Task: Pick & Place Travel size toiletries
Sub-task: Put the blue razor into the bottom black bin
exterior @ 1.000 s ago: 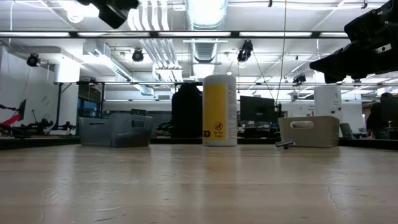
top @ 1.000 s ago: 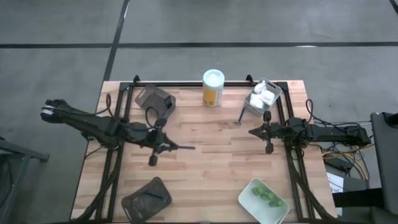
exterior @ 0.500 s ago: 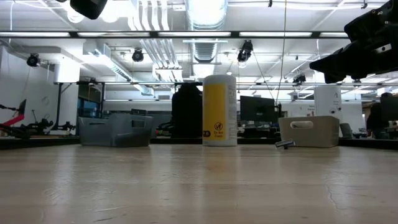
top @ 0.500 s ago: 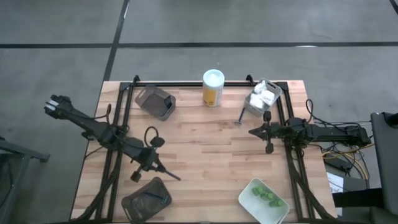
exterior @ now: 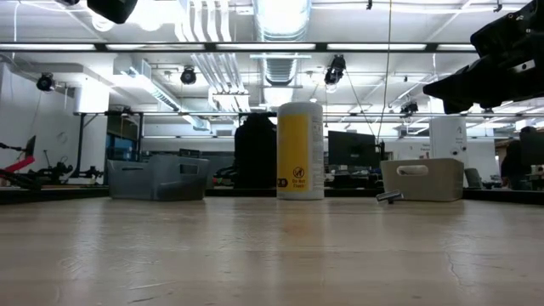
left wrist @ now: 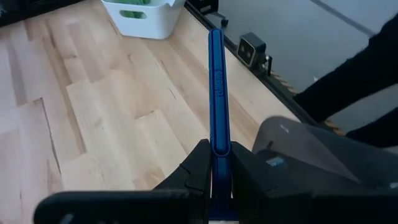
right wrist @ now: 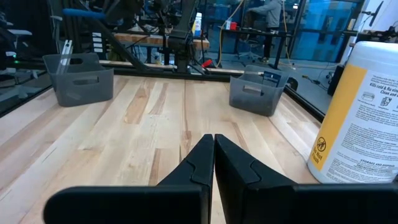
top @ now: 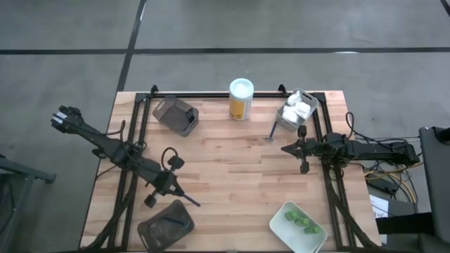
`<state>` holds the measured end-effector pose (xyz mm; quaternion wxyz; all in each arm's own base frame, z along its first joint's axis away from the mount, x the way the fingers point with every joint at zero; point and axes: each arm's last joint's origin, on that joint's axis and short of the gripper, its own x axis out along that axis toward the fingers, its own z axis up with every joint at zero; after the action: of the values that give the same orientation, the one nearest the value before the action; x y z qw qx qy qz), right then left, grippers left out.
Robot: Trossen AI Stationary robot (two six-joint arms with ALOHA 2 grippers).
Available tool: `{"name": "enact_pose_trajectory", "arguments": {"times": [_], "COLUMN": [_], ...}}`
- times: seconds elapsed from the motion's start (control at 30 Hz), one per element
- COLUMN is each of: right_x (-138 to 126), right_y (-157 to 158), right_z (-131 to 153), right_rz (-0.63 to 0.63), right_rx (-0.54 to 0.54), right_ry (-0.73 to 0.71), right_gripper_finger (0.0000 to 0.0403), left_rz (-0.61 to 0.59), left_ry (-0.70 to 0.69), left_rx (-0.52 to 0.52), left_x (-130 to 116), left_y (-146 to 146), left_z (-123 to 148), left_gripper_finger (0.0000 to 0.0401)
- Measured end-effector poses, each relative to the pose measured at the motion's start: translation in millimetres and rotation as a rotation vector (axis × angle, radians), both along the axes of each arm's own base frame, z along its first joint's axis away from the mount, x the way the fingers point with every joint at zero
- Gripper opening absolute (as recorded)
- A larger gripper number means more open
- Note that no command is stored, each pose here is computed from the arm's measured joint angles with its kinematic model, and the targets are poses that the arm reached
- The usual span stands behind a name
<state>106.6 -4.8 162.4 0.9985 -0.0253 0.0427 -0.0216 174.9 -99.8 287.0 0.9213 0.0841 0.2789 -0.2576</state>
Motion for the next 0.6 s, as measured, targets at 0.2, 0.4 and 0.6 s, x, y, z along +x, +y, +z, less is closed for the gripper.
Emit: {"name": "enact_pose_trajectory", "arguments": {"times": [0.2,0.4,0.6], "right_x": [0,0,0], "right_y": [0,0,0], "right_z": [0,0,0], "right_rz": [0.0,0.0,0.0], "right_rx": [0.0,0.0,0.0], "right_ry": [0.0,0.0,0.0], "right_gripper_finger": [0.0008,0.0008,0.0008], "left_rz": [-0.045,-0.097,-0.129], "left_ry": [0.039,0.111,0.164], "left_rx": [0.037,0.07,0.068], "left_x": [-6,-17,-26], "left_y": [-4,-11,-21], "left_z": [-2,-5,-8], "left_gripper_finger": [0.0043,0.0043,0.0043]}}
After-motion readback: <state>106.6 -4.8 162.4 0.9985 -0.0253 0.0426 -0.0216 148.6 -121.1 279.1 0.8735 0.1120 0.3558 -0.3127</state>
